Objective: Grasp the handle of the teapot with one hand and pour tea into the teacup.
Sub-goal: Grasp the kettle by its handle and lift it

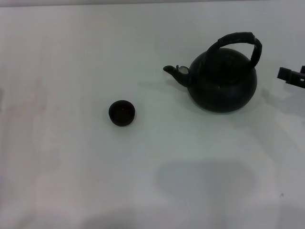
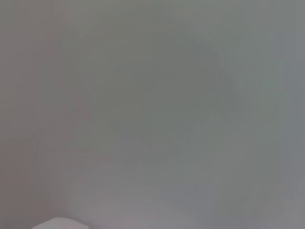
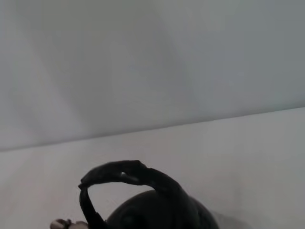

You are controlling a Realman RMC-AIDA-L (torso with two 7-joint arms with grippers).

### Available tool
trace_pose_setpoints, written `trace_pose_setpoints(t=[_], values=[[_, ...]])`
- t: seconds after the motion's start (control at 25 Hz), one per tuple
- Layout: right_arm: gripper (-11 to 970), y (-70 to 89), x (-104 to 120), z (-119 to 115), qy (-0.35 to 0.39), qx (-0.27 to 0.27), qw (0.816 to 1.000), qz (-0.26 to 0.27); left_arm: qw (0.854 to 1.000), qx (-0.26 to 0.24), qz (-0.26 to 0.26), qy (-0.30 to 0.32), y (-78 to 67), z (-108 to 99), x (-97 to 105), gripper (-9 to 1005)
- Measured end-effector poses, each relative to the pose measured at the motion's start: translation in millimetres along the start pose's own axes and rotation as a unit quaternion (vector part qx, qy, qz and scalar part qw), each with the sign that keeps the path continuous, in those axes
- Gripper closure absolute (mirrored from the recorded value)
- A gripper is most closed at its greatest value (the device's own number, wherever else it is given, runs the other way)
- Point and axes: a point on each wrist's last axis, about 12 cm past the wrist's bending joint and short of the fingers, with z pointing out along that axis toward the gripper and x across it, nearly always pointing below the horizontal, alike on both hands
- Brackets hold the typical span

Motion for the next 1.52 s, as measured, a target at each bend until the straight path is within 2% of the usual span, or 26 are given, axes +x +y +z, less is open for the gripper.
trace_pose_setpoints(t=[0.2, 0.44, 1.52], values=[[97, 8.3, 8.3, 10.0, -0.004, 0.0, 1.0, 0.02, 1.0, -0.007, -0.005, 0.01, 2.3, -1.2, 2.3, 133], [106, 19.5, 9.6, 33.3, -0.011, 0.013, 1.0, 0.001, 1.0, -0.006, -0.014, 0.013, 1.0, 1.7, 2.8, 133], [148, 18.5, -8.3, 63.5, -0.013, 0.011, 1.0, -0.02, 1.0, 0.009, -0.016, 0.007, -7.5, 13.8, 1.1, 134]])
